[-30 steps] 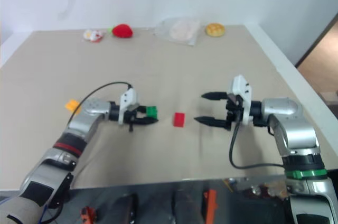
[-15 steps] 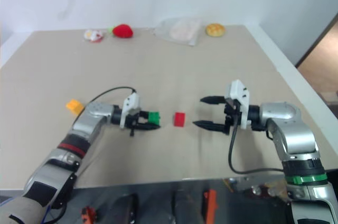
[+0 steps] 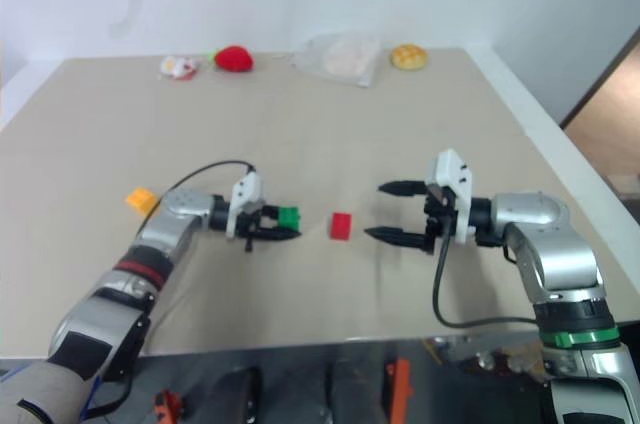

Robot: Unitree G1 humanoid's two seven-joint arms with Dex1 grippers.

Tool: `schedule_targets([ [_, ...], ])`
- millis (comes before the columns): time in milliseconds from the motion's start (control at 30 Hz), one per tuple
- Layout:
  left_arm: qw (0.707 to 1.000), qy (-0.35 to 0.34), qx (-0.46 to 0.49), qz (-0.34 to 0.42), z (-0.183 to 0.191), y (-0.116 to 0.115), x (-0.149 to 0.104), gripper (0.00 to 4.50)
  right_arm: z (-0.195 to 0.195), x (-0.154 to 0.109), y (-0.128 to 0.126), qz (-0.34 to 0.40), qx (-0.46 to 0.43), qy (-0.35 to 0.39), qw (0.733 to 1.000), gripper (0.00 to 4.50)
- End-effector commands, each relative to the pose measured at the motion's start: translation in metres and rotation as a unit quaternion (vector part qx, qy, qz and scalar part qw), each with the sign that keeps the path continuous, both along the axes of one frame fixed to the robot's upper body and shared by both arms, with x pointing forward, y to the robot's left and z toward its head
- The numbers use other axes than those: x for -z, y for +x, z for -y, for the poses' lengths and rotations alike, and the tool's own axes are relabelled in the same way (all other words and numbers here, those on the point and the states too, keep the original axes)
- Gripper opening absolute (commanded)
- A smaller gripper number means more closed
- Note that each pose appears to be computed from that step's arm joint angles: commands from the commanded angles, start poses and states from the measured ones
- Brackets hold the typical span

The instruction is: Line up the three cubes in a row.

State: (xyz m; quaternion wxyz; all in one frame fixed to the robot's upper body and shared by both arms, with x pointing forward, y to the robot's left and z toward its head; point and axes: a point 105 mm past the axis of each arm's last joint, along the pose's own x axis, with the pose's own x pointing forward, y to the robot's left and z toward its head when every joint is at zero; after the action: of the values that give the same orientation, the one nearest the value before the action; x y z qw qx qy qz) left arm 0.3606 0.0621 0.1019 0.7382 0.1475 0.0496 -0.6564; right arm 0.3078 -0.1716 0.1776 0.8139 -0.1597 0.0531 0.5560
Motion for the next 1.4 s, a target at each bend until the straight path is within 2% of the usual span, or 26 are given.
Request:
schedule_targets([
  [33, 1.000, -0.005, 0.001, 0.017, 0.000, 0.003, -0.008, 1.36, 0.002, -0.017, 0.000, 0.030, -0.003, 0.001, 1.000, 4.50],
  [500, 1.000, -0.020, 0.016, 0.011, 0.005, -0.006, -0.012, 1.36, 0.000, -0.017, 0.004, 0.031, -0.009, 0.000, 0.999, 4.50],
  [700, 1.000, 0.000, 0.004, 0.016, -0.003, -0.004, -0.003, 1.36, 0.001, -0.016, 0.006, 0.031, -0.009, 0.001, 0.999, 4.50],
  [733, 1.000, 0.004, 0.000, 0.019, -0.005, -0.003, -0.001, 1.86, 0.001, -0.016, 0.007, 0.031, -0.009, 0.002, 0.999, 4.50],
  [767, 1.000, 0.008, -0.004, 0.017, -0.007, -0.002, 0.001, 1.86, 0.001, -0.017, 0.007, 0.031, -0.009, 0.002, 0.999, 4.50],
  [800, 1.000, 0.017, -0.010, 0.023, -0.010, 0.000, 0.004, 2.47, 0.002, -0.017, 0.007, 0.032, -0.008, 0.003, 0.999, 4.50],
  [833, 0.999, 0.022, -0.015, 0.027, -0.012, 0.001, 0.006, 2.66, 0.002, -0.018, 0.007, 0.032, -0.008, 0.003, 0.999, 4.50],
  [867, 0.998, 0.027, -0.029, 0.045, -0.013, 0.005, 0.007, 3.02, 0.002, -0.018, 0.007, 0.032, -0.008, 0.004, 0.999, 4.50],
  [900, 0.997, 0.026, -0.045, 0.058, -0.016, 0.010, 0.004, 3.10, 0.002, -0.018, 0.007, 0.033, -0.007, 0.004, 0.999, 4.50],
  [933, 0.996, 0.026, -0.061, 0.066, -0.020, 0.014, 0.002, 3.59, 0.003, -0.019, 0.007, 0.033, -0.007, 0.004, 0.999, 4.50],
  [967, 0.996, 0.021, -0.062, 0.061, -0.023, 0.015, 0.001, 3.78, 0.003, -0.019, 0.007, 0.033, -0.007, 0.003, 0.999, 4.50],
  [1133, 0.996, 0.021, -0.057, 0.062, -0.039, 0.011, -0.005, 3.78, 0.003, -0.021, 0.007, 0.034, -0.008, 0.002, 0.999, 4.50],
  [1400, 0.993, 0.054, -0.085, 0.058, -0.093, 0.002, -0.014, 3.78, -0.002, -0.025, 0.012, 0.039, -0.023, 0.001, 0.999, 4.50],
])
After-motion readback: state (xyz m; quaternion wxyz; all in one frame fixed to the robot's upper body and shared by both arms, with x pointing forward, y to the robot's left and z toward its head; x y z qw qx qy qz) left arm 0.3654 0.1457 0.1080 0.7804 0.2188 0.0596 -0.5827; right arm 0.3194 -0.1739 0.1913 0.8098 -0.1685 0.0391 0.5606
